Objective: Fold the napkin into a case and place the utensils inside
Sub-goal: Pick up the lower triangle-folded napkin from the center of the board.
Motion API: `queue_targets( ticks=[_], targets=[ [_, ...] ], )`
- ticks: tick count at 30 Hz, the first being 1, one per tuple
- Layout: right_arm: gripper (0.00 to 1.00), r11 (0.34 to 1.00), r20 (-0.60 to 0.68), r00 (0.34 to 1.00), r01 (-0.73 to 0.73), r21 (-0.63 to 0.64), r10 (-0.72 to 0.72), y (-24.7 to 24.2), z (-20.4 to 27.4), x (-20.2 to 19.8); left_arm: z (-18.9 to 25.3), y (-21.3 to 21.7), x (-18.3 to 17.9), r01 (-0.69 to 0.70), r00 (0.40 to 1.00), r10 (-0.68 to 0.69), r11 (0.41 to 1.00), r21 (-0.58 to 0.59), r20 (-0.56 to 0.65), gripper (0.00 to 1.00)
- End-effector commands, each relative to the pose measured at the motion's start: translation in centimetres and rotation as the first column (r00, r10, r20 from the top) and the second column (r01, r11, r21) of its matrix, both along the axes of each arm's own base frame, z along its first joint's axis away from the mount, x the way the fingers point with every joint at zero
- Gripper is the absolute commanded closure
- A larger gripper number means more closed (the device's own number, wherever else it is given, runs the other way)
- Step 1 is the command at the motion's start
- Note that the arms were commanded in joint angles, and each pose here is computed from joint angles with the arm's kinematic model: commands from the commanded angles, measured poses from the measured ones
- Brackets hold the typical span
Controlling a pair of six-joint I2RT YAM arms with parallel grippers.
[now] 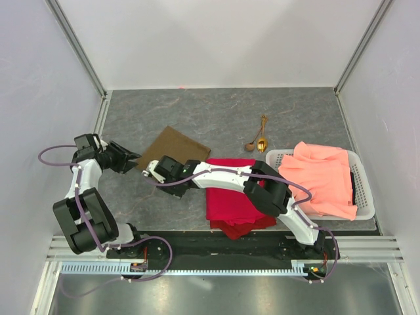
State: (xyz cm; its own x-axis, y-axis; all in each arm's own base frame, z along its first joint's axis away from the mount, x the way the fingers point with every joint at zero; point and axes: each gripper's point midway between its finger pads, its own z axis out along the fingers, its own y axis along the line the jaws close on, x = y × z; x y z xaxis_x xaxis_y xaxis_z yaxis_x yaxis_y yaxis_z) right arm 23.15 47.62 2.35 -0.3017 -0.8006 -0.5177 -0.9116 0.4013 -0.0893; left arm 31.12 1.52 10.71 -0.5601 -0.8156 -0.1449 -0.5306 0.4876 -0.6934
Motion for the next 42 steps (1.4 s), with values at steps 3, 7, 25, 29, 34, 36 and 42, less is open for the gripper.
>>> queue_targets(
  ticks=[3,7,25,29,34,36,42],
  targets=[
    [0.59,0.999,-0.052,0.999,0.015,-0.029,-0.016,-0.9,-3.1,0.2,2.0,0.3,0.7,0.020,0.995,-0.021,1.000,0.017,0.102,0.53],
    [0.66,0.998,-0.064,0.998,0.012,-0.059,-0.016,-1.6,-4.5,0.1,2.0,0.3,0.7,0.025,0.994,-0.025,1.000,0.008,0.104,0.53],
    [1.00,0.945,-0.255,0.966,0.114,0.308,-0.033,3.7,6.8,0.3,0.4,1.2,0.6,-0.016,0.998,0.017,1.000,-0.016,0.062,0.42],
    [1.00,0.927,-0.329,0.943,0.158,0.339,-0.041,3.2,7.2,0.4,-0.4,1.7,0.6,-0.038,0.999,0.038,0.999,-0.007,0.026,0.36],
    [1.00,0.886,-0.415,0.909,0.219,0.408,-0.034,2.9,8.3,0.8,-2.0,3.3,1.0,-0.079,0.995,0.081,0.996,0.046,-0.052,0.37],
    [1.00,0.877,-0.434,0.900,0.236,0.418,-0.035,2.4,8.4,1.0,-2.8,3.8,1.2,-0.084,0.993,0.089,0.994,0.063,-0.077,0.38],
    [1.00,0.845,-0.486,0.874,0.280,0.455,-0.028,2.1,9.2,1.8,-3.7,5.3,2.2,-0.063,0.989,0.077,0.991,0.116,-0.123,0.42]
  ],
)
